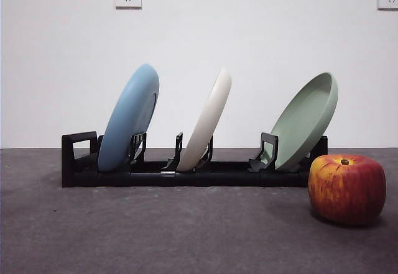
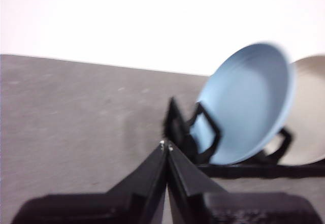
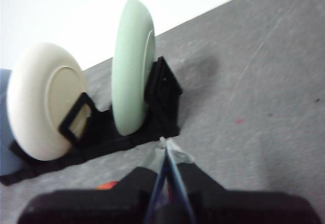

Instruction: Take the blue plate from the plate rack,put the plate on the table,take the apple from the table,put the apple in the plate

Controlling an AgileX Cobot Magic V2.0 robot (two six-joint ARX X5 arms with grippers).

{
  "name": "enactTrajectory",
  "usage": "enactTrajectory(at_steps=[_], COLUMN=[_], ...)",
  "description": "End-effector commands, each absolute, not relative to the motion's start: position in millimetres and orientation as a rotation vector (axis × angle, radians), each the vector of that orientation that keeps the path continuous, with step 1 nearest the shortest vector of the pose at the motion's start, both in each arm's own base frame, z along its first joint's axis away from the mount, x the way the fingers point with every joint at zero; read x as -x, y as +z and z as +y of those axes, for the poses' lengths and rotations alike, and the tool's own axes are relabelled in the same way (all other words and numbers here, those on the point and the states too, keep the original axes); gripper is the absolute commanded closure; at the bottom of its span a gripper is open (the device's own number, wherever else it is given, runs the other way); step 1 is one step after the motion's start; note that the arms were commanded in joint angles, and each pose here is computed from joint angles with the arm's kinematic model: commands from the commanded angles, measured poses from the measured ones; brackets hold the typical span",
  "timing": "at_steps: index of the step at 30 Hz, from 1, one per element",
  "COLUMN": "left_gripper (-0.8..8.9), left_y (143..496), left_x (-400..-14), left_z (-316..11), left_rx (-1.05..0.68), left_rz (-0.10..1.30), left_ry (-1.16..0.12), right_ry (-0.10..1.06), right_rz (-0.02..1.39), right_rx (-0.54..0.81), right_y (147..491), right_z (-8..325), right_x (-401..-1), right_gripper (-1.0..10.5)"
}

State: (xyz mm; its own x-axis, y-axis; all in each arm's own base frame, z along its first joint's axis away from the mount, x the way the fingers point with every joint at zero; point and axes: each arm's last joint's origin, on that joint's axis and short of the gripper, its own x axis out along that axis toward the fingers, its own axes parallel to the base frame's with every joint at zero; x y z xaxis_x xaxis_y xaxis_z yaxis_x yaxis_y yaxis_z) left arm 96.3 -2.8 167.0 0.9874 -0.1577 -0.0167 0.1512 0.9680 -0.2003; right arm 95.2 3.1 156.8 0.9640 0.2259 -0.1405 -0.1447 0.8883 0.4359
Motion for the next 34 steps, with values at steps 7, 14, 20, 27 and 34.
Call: enactTrajectory(at_steps=[7,14,20,27,34], left_gripper=[8.19,8.19,8.19,8.11,5.27], left_y=[220.9,275.4,312.4,331.6,330.0], left_x=[-90.0,-103.9,-123.9,-155.6,-178.4], left_z=[-4.5,-5.5,-7.6,-10.6,-13.7], left_rx=[0.367,0.293,0.273,0.273,0.331], left_rz=[0.032,0.049,0.136,0.321,0.426], left_ry=[-0.216,-0.264,-0.351,-0.480,-0.568], right_ry=[0.216,0.223,0.342,0.516,0.542], right_rz=[0.124,0.147,0.237,0.390,0.445], right_rx=[-0.505,-0.464,-0.373,-0.324,-0.346], right_y=[218.3,275.7,318.1,338.3,333.9], right_z=[3.5,3.0,5.3,8.2,8.3], right_x=[-94.7,-111.1,-135.4,-168.4,-183.5], right_gripper=[9.6,9.6,9.5,9.4,5.7])
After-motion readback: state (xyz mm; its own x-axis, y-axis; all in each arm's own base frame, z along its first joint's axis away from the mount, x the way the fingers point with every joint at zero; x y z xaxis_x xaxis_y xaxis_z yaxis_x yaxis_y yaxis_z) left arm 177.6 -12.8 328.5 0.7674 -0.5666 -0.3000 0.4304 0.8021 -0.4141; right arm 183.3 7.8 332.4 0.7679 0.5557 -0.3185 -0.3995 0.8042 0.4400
